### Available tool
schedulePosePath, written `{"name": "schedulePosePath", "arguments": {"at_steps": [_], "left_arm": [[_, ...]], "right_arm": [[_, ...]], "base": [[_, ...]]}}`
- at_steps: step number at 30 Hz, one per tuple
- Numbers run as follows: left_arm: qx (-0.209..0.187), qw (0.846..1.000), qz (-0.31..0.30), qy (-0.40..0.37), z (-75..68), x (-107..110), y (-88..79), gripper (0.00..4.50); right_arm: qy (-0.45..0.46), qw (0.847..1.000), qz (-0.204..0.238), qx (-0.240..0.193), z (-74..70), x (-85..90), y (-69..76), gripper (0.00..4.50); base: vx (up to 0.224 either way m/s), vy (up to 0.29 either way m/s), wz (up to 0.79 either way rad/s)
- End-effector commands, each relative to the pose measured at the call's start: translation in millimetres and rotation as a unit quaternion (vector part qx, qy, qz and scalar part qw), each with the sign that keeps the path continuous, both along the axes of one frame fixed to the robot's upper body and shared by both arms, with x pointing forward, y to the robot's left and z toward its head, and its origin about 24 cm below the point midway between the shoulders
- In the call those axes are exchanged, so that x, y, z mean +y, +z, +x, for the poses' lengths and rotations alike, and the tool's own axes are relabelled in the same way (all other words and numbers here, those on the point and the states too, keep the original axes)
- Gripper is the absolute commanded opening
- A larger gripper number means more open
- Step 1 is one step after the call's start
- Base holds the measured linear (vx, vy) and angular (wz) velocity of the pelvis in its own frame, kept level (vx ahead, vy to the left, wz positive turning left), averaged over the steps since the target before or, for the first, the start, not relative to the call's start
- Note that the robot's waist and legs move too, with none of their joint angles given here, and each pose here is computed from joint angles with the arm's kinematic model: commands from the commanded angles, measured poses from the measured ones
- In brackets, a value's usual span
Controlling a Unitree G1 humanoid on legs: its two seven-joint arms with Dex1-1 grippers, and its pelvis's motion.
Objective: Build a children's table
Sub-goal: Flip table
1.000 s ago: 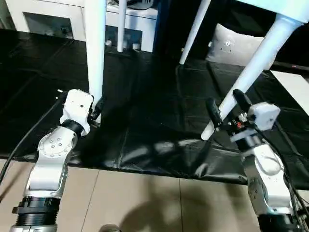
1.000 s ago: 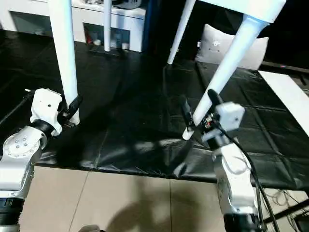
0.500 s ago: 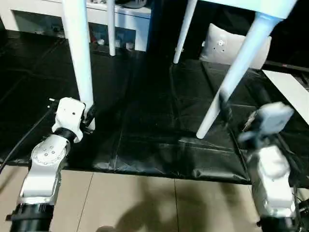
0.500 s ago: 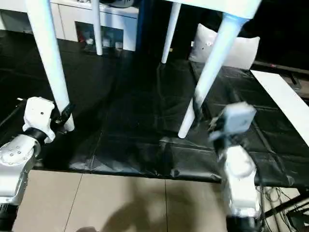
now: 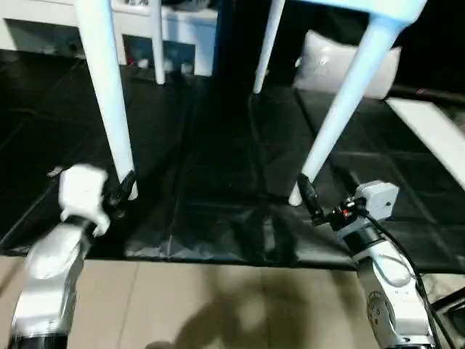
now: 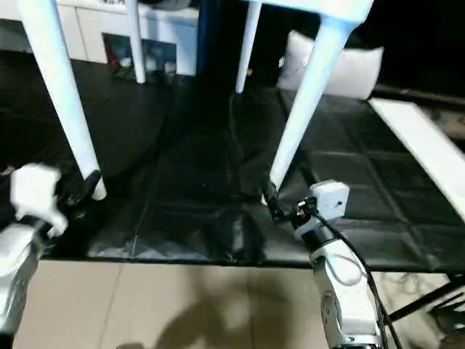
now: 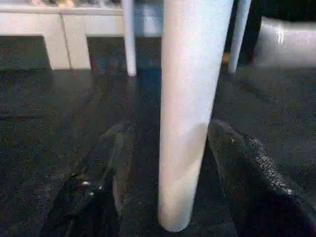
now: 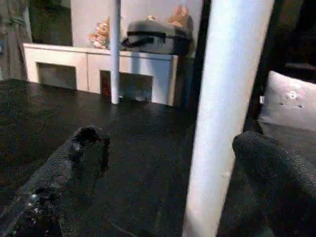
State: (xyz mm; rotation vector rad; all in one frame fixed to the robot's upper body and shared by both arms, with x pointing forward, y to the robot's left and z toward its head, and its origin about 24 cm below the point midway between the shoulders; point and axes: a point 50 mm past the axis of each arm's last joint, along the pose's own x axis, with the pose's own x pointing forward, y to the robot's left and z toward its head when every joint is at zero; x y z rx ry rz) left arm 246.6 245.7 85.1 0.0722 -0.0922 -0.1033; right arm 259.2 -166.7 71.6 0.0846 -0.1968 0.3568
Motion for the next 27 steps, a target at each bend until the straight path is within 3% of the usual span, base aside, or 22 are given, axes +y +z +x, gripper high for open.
{"name": "schedulePosePath", "arguments": {"at_steps": [1,3,5,8,11,14,17,21,25,27], "left_arm": [[0.002,1.0,-0.021,0.012,-8.1,-3,4.4,2.8],[0.008,1.0,-0.017,0.019,-20.5,-9,5.6,2.8],[0.006,1.0,-0.017,0.017,-22.8,-12,7.2,2.8],[0.002,1.0,-0.014,-0.006,-24.0,-31,19.4,2.8],[0.01,1.0,-0.019,-0.007,-24.5,-35,18.8,2.8],[0.032,0.999,-0.023,-0.013,-29.8,-42,12.2,2.8],[0.044,0.999,-0.02,-0.007,-35.2,-44,8.3,2.8],[0.052,0.998,-0.014,-0.022,-27.7,-47,10.4,2.8],[0.054,0.994,-0.005,-0.094,-23.3,-63,9.6,2.8],[0.057,0.991,-0.004,-0.12,-26.2,-75,9.9,2.8]], "right_arm": [[-0.011,1.0,0.0,0.015,-1.5,-2.0,1.8,4.5],[-0.023,0.997,0.024,0.069,-3.9,-0.7,-2.2,4.5],[-0.026,0.996,0.03,0.073,-4.8,-0.3,-1.5,4.5],[0.005,0.994,0.018,0.107,-7.1,15.6,2.7,4.5],[-0.001,0.992,0.001,0.125,-8.5,18.0,3.0,4.5],[-0.006,0.992,-0.028,0.121,-13.0,13.8,4.8,4.5],[-0.024,0.99,-0.019,0.135,-18.8,4.2,1.8,4.5],[-0.014,0.992,-0.02,0.124,-17.3,7.2,5.6,4.5],[0.029,0.992,0.009,0.118,-22.6,11.7,10.6,4.5],[0.041,0.991,-0.004,0.128,-28.8,9.7,5.6,4.5]], "base": [[0.0,0.0,0.0],[0.0,0.0,0.0],[0.0,0.0,0.0],[0.0,0.0,0.0],[0.0,0.0,0.0],[0.0,0.0,0.0],[0.0,0.0,0.0],[0.0,0.0,0.0],[-0.115,0.039,-0.01],[-0.166,0.048,-0.13]]}}
